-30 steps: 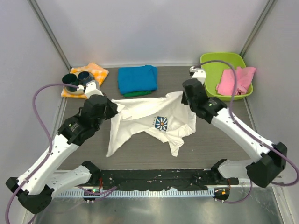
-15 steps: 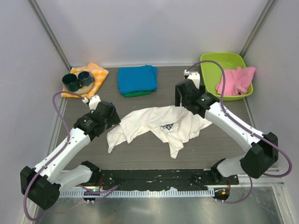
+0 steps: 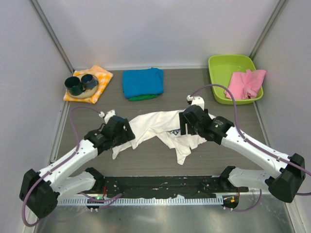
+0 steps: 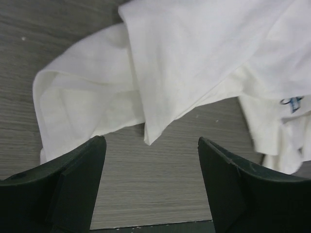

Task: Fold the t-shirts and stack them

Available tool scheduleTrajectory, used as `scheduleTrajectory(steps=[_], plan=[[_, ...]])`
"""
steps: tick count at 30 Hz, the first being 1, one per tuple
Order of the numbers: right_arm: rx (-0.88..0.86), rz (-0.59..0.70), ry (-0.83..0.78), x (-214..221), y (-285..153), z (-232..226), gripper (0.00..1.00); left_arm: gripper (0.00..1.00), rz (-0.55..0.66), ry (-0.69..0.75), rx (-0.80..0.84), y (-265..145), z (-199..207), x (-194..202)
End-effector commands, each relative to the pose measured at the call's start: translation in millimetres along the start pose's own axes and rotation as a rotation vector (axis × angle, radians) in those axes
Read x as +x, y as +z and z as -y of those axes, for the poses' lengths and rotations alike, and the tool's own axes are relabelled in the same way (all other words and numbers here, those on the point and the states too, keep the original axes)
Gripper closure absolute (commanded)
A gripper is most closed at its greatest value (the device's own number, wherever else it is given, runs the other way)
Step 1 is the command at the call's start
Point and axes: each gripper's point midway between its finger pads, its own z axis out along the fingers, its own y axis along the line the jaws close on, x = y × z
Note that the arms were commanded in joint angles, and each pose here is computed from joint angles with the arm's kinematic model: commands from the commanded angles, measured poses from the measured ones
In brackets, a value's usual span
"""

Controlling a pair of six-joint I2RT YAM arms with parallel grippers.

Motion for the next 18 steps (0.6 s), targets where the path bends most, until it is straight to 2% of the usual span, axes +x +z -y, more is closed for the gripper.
scheduleTrajectory(steps=[1,7,18], plan=[[-0.017,-0.044,0.043,23,7,-4,0.19,0.24,-0.088,-0.014,0.034,23,15,38],[-0.011,-0.053,0.038,30,10,-2,0.20,0.28,-0.113,0.013,0.007,37,16,56],[-0.015,-0.060,0.047,39,13,-1,0.22,0.34,-0.078,0.034,-0.065,55,10,54]])
